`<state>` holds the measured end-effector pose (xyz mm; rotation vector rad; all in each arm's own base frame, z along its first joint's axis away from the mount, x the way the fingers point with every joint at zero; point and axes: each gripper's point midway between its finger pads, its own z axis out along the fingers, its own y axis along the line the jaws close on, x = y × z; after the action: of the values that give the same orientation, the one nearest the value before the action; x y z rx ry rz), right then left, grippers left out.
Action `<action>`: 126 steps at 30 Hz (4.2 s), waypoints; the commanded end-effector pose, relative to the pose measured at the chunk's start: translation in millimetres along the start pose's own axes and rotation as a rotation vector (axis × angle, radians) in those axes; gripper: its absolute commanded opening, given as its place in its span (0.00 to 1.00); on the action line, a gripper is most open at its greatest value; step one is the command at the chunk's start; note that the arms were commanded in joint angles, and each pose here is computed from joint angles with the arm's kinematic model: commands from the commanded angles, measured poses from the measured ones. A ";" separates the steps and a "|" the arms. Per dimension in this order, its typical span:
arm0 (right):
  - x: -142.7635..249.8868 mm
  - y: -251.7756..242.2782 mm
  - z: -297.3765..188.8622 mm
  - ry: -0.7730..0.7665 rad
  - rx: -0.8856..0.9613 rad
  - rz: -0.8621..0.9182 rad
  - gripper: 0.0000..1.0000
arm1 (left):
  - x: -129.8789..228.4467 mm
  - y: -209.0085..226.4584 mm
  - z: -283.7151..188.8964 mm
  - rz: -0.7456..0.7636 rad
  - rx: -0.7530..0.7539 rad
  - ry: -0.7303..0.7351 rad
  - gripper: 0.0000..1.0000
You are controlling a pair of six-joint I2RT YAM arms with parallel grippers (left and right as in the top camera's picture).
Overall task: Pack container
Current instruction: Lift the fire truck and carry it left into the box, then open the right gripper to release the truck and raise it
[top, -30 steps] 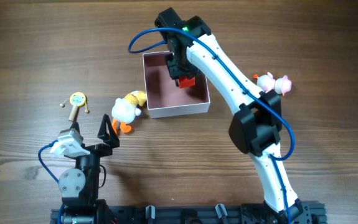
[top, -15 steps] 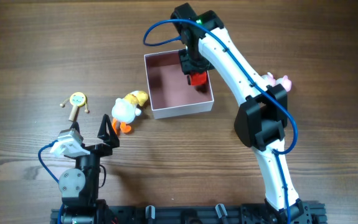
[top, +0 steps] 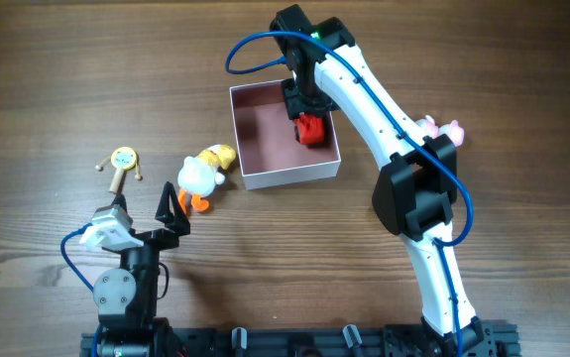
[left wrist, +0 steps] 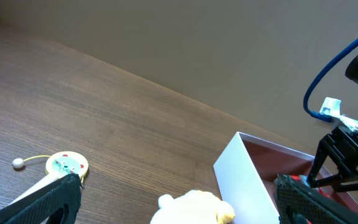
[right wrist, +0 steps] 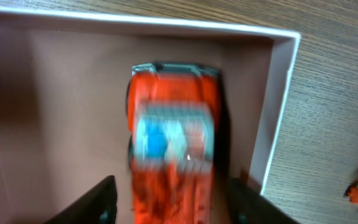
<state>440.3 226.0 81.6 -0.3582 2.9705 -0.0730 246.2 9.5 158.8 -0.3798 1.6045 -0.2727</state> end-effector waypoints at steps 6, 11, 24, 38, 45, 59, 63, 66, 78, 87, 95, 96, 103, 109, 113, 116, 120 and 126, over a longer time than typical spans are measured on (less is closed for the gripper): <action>-1.3 5.2 5.0 -0.001 -0.013 -0.001 0.69 | -0.1 0.3 -0.3 0.000 0.004 -0.004 1.00; -4.3 -0.5 0.6 -0.016 0.009 0.003 0.84 | -0.1 0.3 -0.3 0.000 0.004 -0.004 1.00; -38.6 -62.4 -78.7 -0.192 0.001 0.094 0.89 | -0.1 0.3 -0.3 0.000 0.004 -0.004 1.00; 5.6 -71.3 -10.3 0.039 0.012 -0.099 0.86 | -0.1 0.3 -0.3 0.000 0.004 -0.004 1.00; 13.6 -67.0 1.4 0.070 -0.010 -0.101 0.71 | -0.1 0.3 -0.3 0.000 0.004 -0.004 1.00; 9.3 -55.4 1.2 0.052 -0.074 -0.085 0.18 | -0.1 0.3 -0.3 0.000 0.004 -0.004 1.00; 8.5 -54.2 1.2 0.051 -0.080 -0.042 0.11 | -0.1 0.3 -0.3 0.001 0.004 -0.004 1.00; 7.9 -54.1 1.2 0.049 -0.081 -0.042 0.09 | -0.1 0.3 -0.3 0.000 0.004 -0.004 1.00; 8.0 -53.4 1.1 0.051 -0.083 0.012 0.04 | -0.2 0.2 -0.3 0.000 0.004 -0.005 1.00; 3.1 -50.2 1.0 0.038 -0.099 0.129 0.04 | -0.1 0.3 -0.3 0.000 0.004 -0.004 1.00; 1.9 -50.1 1.1 0.037 -0.098 0.221 0.04 | -0.1 0.3 -0.3 0.000 0.004 -0.004 1.00; 1.6 -50.1 1.1 0.036 -0.098 0.221 0.04 | -0.1 0.3 -0.3 0.000 0.004 -0.004 1.00; 1.9 -50.5 1.1 0.037 -0.096 0.219 0.04 | -0.2 0.2 -0.3 0.000 0.004 -0.005 1.00; 4.7 -67.3 1.9 0.034 0.001 0.207 0.04 | -0.1 0.3 -0.3 0.000 0.004 -0.004 1.00; 4.8 -67.2 1.9 0.035 -0.001 0.182 0.04 | -0.1 0.3 -0.3 0.000 0.004 -0.004 1.00; 4.9 -68.5 1.9 0.035 0.007 0.164 0.04 | -0.1 0.3 -0.3 0.000 0.004 -0.004 1.00; 5.3 -69.8 1.8 0.035 0.014 0.159 0.04 | -0.1 0.3 -0.3 0.000 0.004 -0.004 1.00; 5.4 -69.7 1.8 0.036 0.012 0.085 0.04 | -0.1 0.3 -0.3 0.000 0.004 -0.004 1.00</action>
<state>452.0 161.3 81.7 -0.1458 3.0265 -0.0384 246.2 9.5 158.8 -0.3798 1.6045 -0.2727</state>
